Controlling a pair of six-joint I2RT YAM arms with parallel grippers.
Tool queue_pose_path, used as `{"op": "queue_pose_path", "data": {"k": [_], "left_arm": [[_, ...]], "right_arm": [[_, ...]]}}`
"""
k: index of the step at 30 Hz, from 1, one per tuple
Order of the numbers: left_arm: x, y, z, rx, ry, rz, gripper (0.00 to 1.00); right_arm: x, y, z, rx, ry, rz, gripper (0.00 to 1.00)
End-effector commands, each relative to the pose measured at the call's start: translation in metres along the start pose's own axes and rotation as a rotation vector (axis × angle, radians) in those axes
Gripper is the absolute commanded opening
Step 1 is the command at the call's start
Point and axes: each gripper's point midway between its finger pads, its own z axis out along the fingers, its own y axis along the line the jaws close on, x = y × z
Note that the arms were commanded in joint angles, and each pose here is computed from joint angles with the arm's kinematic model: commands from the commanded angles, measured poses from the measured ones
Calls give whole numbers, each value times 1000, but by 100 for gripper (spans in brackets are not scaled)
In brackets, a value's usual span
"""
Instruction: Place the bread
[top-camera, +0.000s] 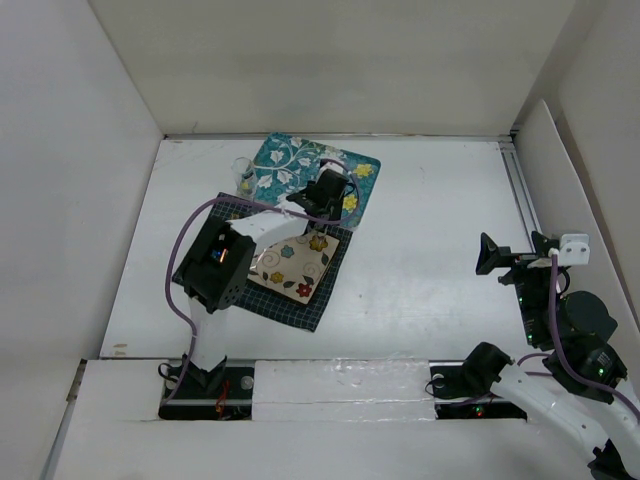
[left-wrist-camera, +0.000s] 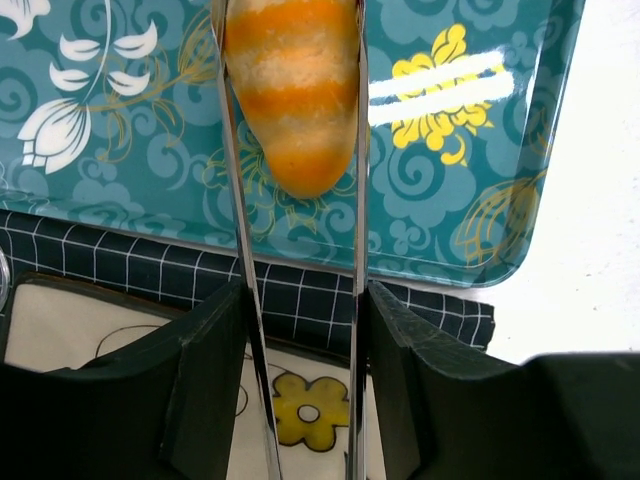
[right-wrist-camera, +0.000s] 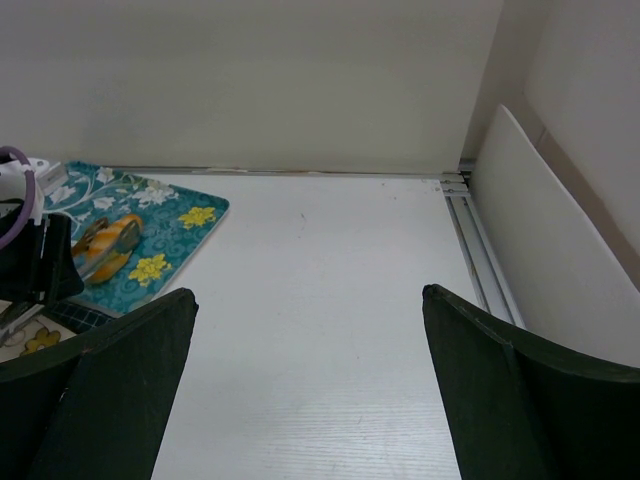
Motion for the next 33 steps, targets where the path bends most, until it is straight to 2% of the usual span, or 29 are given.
{"op": "queue_pose_path", "data": {"k": [1,7,12,13,18,25,28,30,33], "left_arm": [[-27,0,-31,17,-71,-27,42],[-41,4,-74,-2,-114,-40,42],[-22,19,-109,-39,-101,-61,41],[-28,24,-124,-32,-128,-88,41],[15,31,-147,-4,-79,-127,41],[56,31,-194,-34,-112,-190,41],[77,37,-190,-33,-79,-207,41],[106,43,-182,-51,-39,-211,41],[119,49,-177,-58,-35,-222,41]], "right_arm": [[-6,-2,0,6,-24,15,100],[-7,-2,0,10,-27,22,100],[-10,2,3,-1,-38,14,100],[-9,3,4,-3,-34,10,100],[-7,6,8,1,-22,2,100],[-4,7,10,4,-14,-4,100],[-2,7,10,8,-13,-5,100],[-3,7,10,8,-13,-5,100],[-3,7,10,8,-14,-4,100]]}}
